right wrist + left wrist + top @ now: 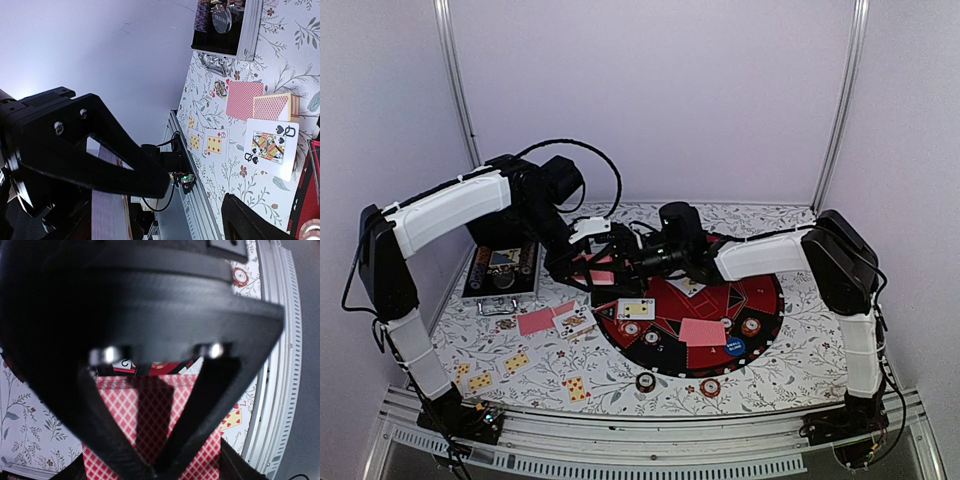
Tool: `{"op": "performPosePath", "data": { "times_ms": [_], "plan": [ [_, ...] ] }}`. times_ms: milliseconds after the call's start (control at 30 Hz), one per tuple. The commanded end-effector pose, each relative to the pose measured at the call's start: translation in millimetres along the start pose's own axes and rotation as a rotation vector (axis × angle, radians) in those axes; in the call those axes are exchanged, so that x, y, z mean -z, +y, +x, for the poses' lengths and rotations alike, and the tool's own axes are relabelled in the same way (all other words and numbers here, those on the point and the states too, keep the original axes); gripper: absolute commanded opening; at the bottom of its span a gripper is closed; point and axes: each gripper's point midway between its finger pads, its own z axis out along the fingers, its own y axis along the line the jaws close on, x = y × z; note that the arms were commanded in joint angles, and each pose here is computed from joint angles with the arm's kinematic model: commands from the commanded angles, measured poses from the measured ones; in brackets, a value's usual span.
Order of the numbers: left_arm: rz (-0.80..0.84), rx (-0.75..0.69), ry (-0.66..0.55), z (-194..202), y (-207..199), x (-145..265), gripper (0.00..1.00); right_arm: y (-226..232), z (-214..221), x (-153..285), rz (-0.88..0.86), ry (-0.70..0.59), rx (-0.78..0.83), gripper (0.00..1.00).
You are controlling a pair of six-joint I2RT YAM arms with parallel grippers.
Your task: Distribute texas hold em gaming equipment
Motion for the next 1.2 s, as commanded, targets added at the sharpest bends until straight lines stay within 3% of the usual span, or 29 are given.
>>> {"op": "performPosePath", "data": {
  "times_ms": [0,233,500,667,1167],
  "plan": [
    [-0.008,-0.008,-0.042,-10,2,9,0.25,19,-3,-16,-0.104,0.028,0.002,0.82],
    [-0.005,-0.008,-0.040,-9,1,8,0.24,2,1,-26,-0.110,0.057,-0.047,0.80],
    [-0.004,-0.011,-0.042,-9,1,9,0.24,-17,-6,-3,-0.080,-0.007,-0.082,0.77],
    [-0.001,-0.010,-0.044,-10,0,9,0.24,-15,-10,12,-0.088,-0.048,-0.089,0.64],
    [-0.002,-0.011,-0.041,-8,0,9,0.24,-22,-11,43,-0.058,-0.102,-0.100,0.40]
  ]
}}
